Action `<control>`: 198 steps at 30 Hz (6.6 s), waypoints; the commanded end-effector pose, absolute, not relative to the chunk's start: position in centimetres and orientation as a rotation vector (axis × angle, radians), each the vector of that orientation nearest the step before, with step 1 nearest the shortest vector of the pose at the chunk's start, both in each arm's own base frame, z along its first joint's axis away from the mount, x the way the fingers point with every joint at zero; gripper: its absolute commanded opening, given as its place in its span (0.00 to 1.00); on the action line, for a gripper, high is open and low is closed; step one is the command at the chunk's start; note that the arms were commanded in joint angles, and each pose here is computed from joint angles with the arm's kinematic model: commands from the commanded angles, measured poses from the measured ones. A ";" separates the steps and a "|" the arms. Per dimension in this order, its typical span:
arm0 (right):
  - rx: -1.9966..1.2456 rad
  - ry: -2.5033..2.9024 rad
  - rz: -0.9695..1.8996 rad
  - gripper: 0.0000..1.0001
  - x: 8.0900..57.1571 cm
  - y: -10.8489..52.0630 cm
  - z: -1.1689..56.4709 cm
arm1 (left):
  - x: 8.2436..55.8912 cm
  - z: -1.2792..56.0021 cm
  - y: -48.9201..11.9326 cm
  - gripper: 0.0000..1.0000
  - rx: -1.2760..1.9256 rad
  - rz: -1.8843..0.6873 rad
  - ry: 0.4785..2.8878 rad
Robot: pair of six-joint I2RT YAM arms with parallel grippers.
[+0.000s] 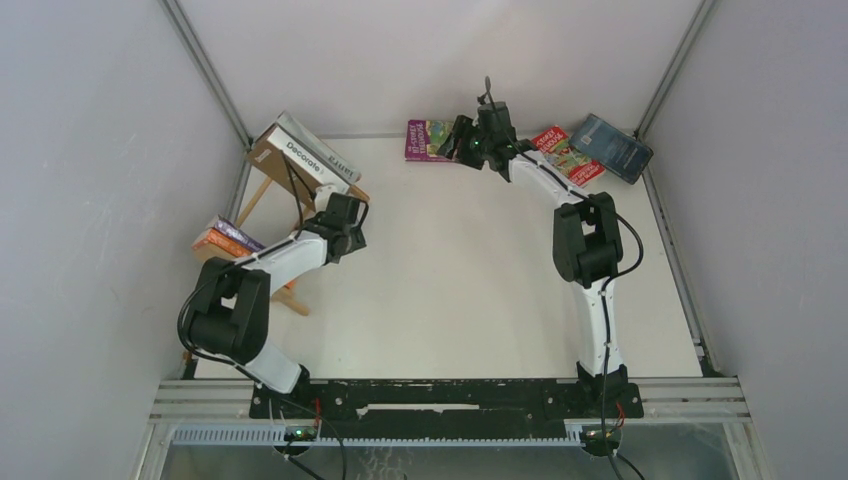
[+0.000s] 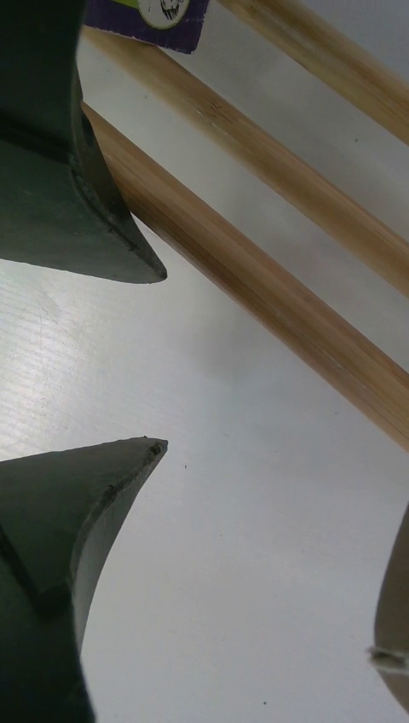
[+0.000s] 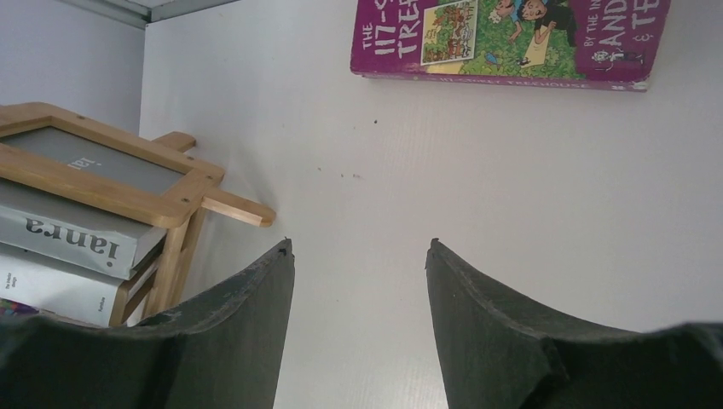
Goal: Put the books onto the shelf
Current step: Adjust the shelf at the center of the board, then move the book to the center of the board.
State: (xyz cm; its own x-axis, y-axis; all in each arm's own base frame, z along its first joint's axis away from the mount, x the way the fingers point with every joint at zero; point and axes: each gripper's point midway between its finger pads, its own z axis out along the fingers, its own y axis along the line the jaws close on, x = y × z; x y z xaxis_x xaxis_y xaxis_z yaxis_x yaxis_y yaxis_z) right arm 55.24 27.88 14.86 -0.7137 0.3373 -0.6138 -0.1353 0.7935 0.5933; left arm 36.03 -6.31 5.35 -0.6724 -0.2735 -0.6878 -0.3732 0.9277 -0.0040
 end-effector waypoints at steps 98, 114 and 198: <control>0.620 2.015 1.056 0.62 70.3 19.3 8.7 | 72.7 12.4 -22.7 0.83 -0.883 -0.843 1.661; 0.684 2.063 1.245 0.62 69.3 20.8 6.4 | 72.4 12.4 -23.9 0.81 -0.798 -0.928 1.705; 0.181 2.415 1.313 0.61 50.9 26.2 9.5 | 48.6 10.4 -38.8 0.79 -0.131 -1.132 2.338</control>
